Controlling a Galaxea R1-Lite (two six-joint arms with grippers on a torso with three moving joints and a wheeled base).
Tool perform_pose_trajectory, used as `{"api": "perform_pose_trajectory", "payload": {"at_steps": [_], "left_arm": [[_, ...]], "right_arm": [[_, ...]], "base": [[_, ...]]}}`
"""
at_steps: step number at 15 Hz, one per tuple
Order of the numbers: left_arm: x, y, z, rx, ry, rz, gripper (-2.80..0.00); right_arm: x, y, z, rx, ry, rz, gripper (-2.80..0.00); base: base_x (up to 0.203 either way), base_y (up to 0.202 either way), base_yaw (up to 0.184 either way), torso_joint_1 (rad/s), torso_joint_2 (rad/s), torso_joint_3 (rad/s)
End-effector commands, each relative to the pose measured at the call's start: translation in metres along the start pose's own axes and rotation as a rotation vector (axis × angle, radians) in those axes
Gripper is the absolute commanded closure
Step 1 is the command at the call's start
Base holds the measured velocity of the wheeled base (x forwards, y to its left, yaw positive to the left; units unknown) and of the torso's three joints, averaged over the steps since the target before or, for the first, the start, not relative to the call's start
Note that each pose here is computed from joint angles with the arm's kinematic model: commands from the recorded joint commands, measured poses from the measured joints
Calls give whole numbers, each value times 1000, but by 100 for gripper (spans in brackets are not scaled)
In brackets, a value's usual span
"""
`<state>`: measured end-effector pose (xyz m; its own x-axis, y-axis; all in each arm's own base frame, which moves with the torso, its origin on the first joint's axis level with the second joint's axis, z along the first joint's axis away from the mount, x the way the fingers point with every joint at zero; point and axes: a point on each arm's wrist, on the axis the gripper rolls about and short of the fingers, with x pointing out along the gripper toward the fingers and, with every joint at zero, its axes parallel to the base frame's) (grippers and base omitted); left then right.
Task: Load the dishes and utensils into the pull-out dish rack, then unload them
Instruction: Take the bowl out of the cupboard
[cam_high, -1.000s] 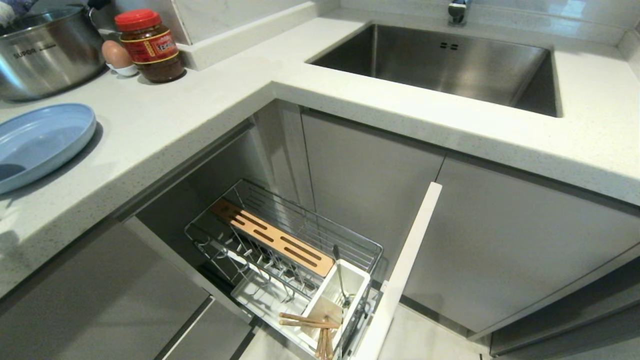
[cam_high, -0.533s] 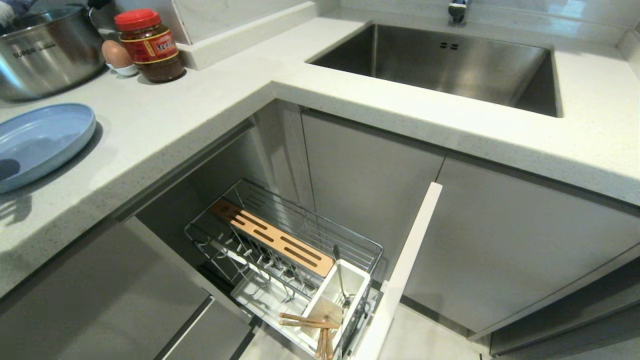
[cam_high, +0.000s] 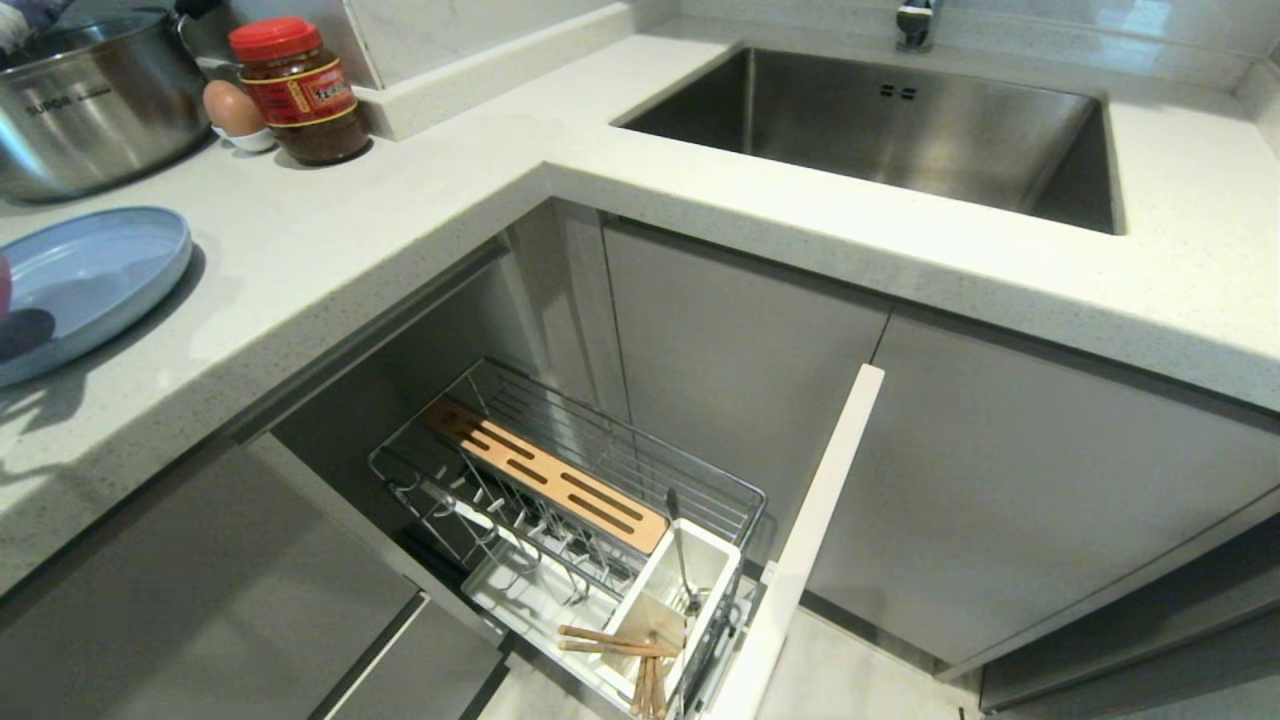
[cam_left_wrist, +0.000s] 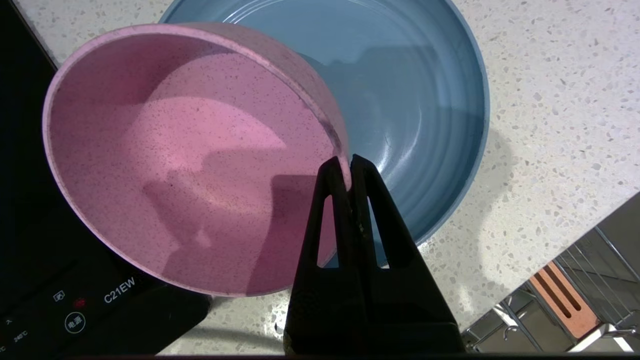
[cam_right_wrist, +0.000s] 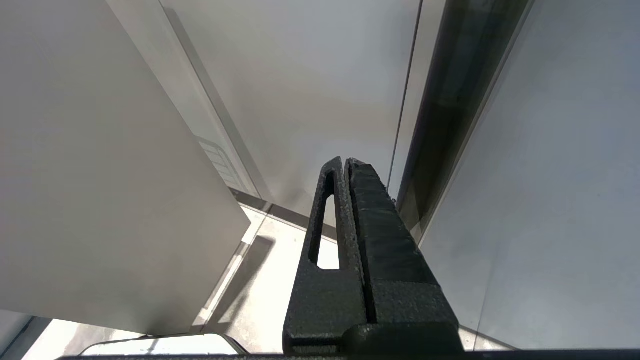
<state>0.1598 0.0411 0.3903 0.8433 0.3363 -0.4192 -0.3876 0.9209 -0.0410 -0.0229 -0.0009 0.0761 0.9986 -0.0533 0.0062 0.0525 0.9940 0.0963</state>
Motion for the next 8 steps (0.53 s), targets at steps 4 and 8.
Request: {"api": "perform_pose_trajectory", "payload": {"at_steps": [4,8], "left_arm": [[20,-3,0,7,48,12,0],[24,-4,0,13,57,11,0]], "right_arm": [[0,0,0,1,-5,0,0],[0,0,0,1,-5,0,0]], "base": [[0,0,0,0,0,0],[0,0,0,0,0,0]]}}
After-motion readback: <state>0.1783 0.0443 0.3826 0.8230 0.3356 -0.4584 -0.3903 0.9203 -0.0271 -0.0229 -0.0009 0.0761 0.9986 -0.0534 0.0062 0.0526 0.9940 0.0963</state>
